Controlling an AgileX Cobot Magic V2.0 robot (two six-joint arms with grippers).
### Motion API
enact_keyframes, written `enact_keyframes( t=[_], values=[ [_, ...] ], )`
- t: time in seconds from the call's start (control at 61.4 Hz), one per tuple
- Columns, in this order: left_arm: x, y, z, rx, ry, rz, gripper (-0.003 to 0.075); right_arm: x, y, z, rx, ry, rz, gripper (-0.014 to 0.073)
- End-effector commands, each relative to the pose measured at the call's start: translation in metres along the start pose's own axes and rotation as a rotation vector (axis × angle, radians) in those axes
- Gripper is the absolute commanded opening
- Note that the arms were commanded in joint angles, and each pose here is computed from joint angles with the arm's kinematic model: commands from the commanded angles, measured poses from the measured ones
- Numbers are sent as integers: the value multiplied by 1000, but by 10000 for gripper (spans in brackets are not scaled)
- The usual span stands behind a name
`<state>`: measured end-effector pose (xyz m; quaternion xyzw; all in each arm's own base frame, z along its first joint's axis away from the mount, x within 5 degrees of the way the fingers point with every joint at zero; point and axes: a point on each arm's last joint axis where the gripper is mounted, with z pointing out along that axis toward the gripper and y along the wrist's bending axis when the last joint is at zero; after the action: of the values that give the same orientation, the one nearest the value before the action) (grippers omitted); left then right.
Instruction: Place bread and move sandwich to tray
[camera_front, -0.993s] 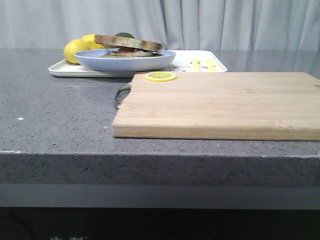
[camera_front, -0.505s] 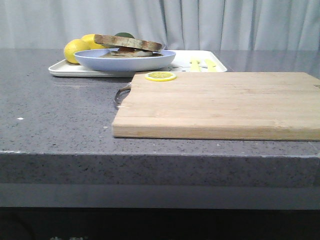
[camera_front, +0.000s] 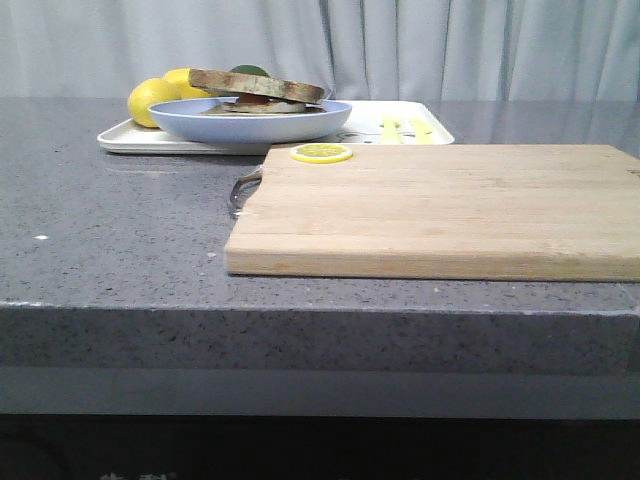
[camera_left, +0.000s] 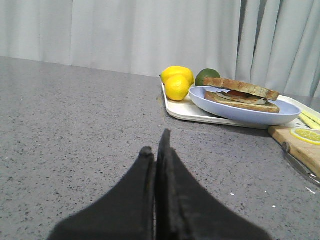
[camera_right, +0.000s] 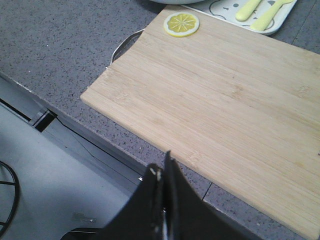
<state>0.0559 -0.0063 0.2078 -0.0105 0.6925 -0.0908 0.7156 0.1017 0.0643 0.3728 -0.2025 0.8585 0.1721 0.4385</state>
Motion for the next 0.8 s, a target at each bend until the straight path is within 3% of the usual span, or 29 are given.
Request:
enact_keyframes(
  t=[0.0, 0.782],
  values=[
    [-9, -1, -3, 13, -112, -14, -20, -10, 1, -5, 0, -82, -10, -68],
    [-9, 0, -2, -6, -112, 30, -20, -10, 1, -5, 0, -82, -10, -68]
  ],
)
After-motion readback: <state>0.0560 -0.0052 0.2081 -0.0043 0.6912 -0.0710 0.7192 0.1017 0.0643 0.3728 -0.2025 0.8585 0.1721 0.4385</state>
